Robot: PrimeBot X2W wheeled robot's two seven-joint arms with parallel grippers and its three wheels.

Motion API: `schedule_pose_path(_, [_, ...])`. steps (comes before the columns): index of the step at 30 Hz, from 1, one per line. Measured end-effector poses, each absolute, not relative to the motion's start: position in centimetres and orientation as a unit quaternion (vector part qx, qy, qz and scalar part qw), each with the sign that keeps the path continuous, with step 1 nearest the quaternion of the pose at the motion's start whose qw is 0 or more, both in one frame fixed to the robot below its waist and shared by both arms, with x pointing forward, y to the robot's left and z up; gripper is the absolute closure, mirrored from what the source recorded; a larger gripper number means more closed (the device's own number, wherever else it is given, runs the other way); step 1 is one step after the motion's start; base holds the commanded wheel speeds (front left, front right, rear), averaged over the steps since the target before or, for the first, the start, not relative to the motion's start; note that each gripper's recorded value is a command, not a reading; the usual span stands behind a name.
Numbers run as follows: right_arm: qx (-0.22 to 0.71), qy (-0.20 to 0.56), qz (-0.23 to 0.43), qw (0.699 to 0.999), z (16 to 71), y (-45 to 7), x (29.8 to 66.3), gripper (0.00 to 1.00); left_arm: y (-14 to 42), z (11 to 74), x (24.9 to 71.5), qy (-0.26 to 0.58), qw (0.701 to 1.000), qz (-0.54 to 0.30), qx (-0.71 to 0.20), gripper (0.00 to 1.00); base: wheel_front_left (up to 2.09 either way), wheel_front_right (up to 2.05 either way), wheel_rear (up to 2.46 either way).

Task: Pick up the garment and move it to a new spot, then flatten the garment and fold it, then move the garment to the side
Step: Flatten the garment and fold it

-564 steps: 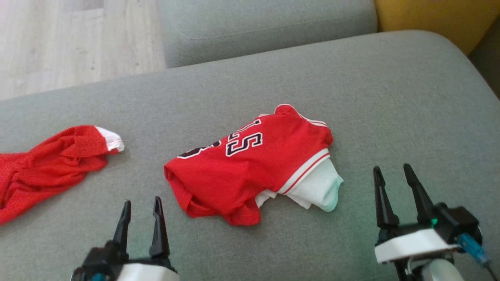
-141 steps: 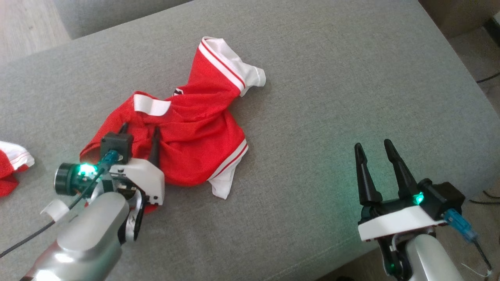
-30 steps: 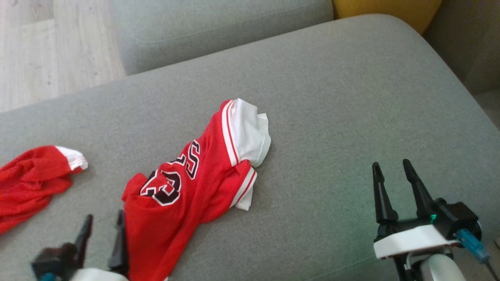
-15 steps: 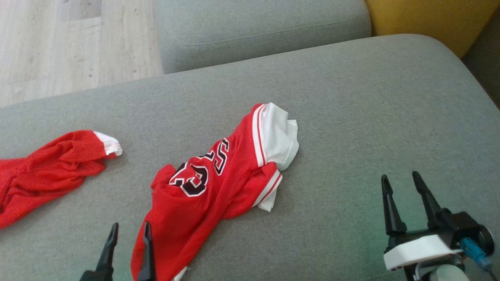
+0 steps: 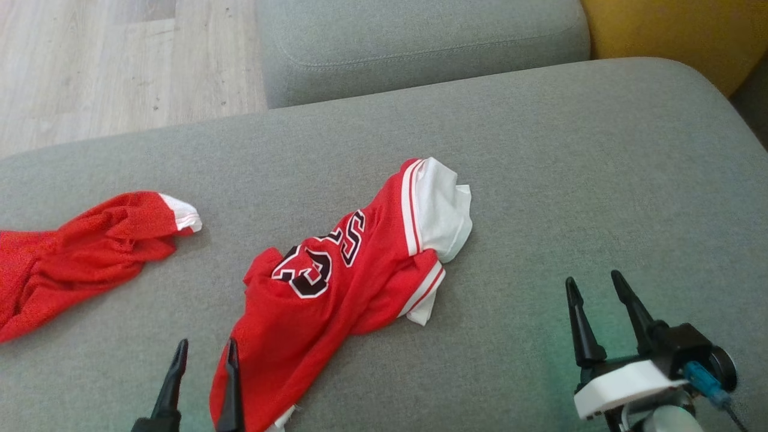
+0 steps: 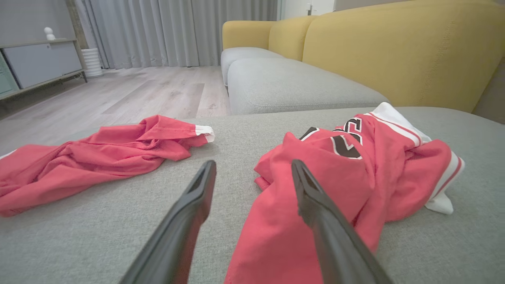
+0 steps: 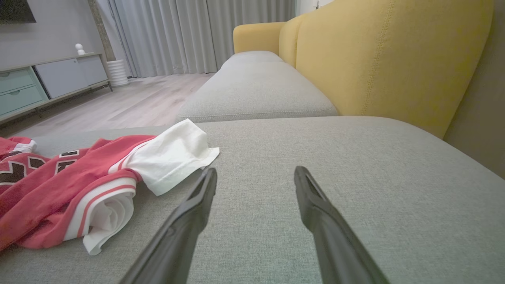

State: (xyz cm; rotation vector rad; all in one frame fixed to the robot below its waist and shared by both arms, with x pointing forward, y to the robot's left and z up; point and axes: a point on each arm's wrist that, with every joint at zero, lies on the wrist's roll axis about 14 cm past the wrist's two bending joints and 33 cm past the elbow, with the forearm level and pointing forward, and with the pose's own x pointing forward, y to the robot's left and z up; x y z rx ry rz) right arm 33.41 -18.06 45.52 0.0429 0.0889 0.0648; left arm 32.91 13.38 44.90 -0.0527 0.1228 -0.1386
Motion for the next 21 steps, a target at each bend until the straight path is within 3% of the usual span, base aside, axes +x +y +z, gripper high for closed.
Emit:
schedule_pose_path(16, [0.031,0.035,0.054,0.997,46.2,-16.8,34.5,0.00,12.6,43.8,32.1,0.074,0.992,-0.101,0.002,0.00,0.00,0.00,0.00])
schedule_pose_path(21, [-0.006,-0.004,0.084,0.996,49.1,-16.6,37.8,0.00,10.8,40.0,29.0,0.187,0.970,-0.156,0.025,0.00,0.00,0.00,0.00])
